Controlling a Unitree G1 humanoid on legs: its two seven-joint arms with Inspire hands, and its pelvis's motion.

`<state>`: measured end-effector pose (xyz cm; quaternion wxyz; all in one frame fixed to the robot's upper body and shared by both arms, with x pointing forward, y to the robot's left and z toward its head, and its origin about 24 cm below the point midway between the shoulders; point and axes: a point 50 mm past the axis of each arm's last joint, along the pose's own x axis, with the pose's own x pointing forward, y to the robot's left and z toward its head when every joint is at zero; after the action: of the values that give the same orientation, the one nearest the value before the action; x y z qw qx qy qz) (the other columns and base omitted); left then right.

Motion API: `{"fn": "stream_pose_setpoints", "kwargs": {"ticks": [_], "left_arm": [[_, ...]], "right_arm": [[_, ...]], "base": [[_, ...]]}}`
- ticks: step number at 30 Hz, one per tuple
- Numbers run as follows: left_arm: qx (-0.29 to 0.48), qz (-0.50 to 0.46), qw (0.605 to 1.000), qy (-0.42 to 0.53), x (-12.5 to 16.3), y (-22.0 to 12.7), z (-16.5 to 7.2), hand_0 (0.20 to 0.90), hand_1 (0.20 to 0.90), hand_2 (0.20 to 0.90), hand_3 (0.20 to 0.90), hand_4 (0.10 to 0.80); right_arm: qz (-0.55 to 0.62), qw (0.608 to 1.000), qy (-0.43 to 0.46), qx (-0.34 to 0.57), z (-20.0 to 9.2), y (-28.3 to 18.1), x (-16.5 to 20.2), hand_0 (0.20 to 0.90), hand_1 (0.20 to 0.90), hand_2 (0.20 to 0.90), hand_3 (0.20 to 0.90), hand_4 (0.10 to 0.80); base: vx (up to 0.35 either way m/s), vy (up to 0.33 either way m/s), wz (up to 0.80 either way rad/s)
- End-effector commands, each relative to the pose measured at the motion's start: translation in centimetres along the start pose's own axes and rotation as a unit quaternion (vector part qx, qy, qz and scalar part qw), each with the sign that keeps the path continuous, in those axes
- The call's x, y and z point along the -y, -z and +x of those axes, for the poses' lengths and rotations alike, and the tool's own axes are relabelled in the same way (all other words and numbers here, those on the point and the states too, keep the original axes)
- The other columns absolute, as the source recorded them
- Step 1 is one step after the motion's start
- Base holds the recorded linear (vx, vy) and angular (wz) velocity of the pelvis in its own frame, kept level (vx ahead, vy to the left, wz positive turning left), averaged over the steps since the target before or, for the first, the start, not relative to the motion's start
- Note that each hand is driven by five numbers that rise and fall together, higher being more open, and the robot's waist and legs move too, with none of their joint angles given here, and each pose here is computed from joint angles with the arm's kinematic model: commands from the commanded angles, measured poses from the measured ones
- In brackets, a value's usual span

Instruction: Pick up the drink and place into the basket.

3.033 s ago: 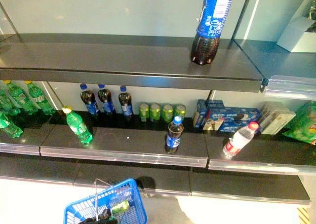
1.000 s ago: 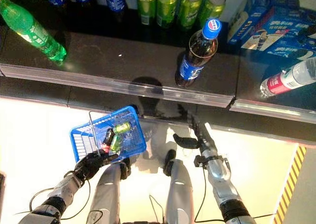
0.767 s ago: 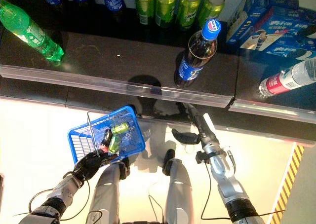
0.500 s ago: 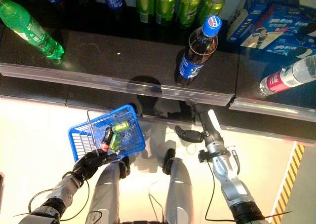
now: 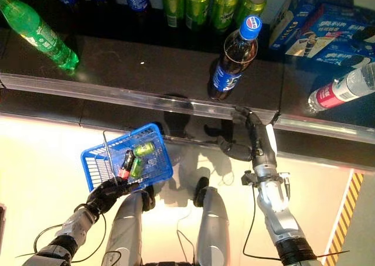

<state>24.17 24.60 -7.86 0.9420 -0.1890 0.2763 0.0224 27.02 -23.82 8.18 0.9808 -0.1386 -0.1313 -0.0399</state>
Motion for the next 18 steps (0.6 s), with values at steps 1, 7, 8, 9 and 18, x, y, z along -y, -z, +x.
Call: {"fn": "stream_pose_setpoints", "kwargs": {"ticks": [1,7,8,9,18], "left_arm": [[-0.074,0.021,0.997,0.006,-3.0,5.1,-4.0,0.300,0.300,0.300,0.200,0.100],[-0.085,0.023,0.996,0.006,-3.1,5.7,-4.4,0.300,0.300,0.300,0.200,0.100],[-0.087,0.024,0.996,0.006,-3.1,5.8,-4.4,0.300,0.300,0.300,0.200,0.100],[-0.089,0.025,0.996,0.006,-3.1,5.8,-4.4,0.300,0.300,0.300,0.200,0.100],[-0.118,0.034,0.992,0.007,-3.2,7.0,-5.0,0.300,0.300,0.300,0.200,0.100]], "right_arm": [[0.038,0.969,0.092,0.224,2.1,-8.4,3.5,0.900,0.900,0.900,0.900,0.800],[0.039,0.969,0.102,0.224,2.5,-8.6,3.8,0.900,0.900,0.900,0.900,0.800],[0.039,0.968,0.106,0.224,2.5,-8.7,3.8,0.900,0.900,0.900,0.900,0.800],[0.042,0.968,0.107,0.225,2.7,-8.8,3.9,0.900,0.900,0.900,0.900,0.800],[0.074,0.961,0.147,0.224,3.9,-9.4,4.4,0.900,0.900,0.900,0.900,0.800]], "base": [[0.069,0.002,-0.01],[0.054,-0.005,-0.01],[0.042,-0.009,0.01],[0.053,-0.012,0.02],[0.075,-0.008,0.02]]}}
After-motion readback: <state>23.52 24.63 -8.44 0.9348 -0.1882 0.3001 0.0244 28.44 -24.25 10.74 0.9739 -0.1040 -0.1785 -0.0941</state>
